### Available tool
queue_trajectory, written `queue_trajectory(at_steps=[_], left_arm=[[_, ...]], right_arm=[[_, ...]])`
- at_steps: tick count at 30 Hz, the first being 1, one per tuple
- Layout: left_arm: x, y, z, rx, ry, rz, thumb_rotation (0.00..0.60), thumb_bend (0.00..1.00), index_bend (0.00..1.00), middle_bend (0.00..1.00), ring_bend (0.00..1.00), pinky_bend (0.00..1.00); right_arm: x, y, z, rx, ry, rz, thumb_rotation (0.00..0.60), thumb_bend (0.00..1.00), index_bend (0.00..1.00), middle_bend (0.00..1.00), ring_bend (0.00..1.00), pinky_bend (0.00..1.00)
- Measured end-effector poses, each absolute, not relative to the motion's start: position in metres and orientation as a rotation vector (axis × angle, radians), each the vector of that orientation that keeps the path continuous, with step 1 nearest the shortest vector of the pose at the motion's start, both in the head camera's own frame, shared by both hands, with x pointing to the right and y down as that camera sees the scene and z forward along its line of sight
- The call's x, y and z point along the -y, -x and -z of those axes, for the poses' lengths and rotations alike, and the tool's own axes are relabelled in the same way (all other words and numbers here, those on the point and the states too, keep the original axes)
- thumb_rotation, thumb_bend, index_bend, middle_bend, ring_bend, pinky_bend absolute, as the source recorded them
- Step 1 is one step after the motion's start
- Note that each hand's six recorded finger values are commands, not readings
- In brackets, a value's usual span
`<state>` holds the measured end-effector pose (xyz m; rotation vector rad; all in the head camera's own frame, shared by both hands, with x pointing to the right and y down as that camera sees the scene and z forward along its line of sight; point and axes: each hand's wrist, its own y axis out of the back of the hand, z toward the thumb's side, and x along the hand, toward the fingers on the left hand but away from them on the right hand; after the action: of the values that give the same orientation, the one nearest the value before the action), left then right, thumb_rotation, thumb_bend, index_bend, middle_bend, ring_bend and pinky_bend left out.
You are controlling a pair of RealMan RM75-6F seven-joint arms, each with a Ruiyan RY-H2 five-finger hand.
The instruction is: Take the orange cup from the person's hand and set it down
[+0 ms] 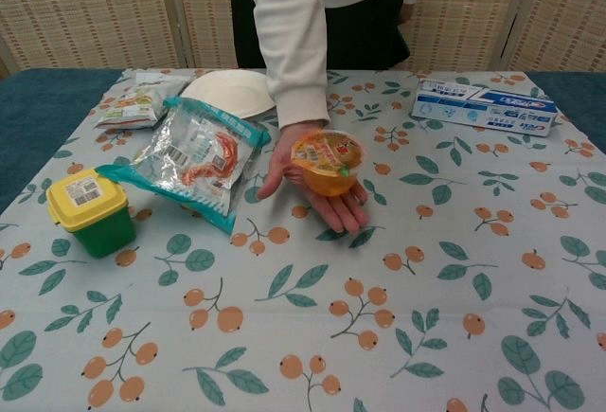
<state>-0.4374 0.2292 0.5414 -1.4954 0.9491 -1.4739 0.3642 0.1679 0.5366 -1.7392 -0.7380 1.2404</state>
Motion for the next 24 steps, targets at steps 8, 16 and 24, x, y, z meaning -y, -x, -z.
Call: queue_trajectory(at_steps=[8, 16, 24], left_arm=[[-0.231, 0.439, -0.538, -0.954, 1.487, 1.474, 0.600, 0.18, 0.11, 0.03, 0.11, 0.10], [-0.233, 0.440, -0.537, -0.955, 1.483, 1.482, 0.600, 0.18, 0.11, 0.03, 0.11, 0.10], [-0.235, 0.443, -0.537, -0.952, 1.478, 1.497, 0.600, 0.18, 0.11, 0.03, 0.11, 0.10]], right_arm=[[-0.156, -0.306, -0.552, 0.559, 1.878, -1.158, 0.600, 0.19, 0.03, 0.13, 0.12, 0.22], [-0.147, -0.248, -0.578, 0.396, 1.968, -1.093, 0.600, 0.17, 0.00, 0.08, 0.06, 0.22], [-0.134, -0.194, -0.614, 0.319, 2.048, -1.058, 0.600, 0.17, 0.00, 0.05, 0.03, 0.22]])
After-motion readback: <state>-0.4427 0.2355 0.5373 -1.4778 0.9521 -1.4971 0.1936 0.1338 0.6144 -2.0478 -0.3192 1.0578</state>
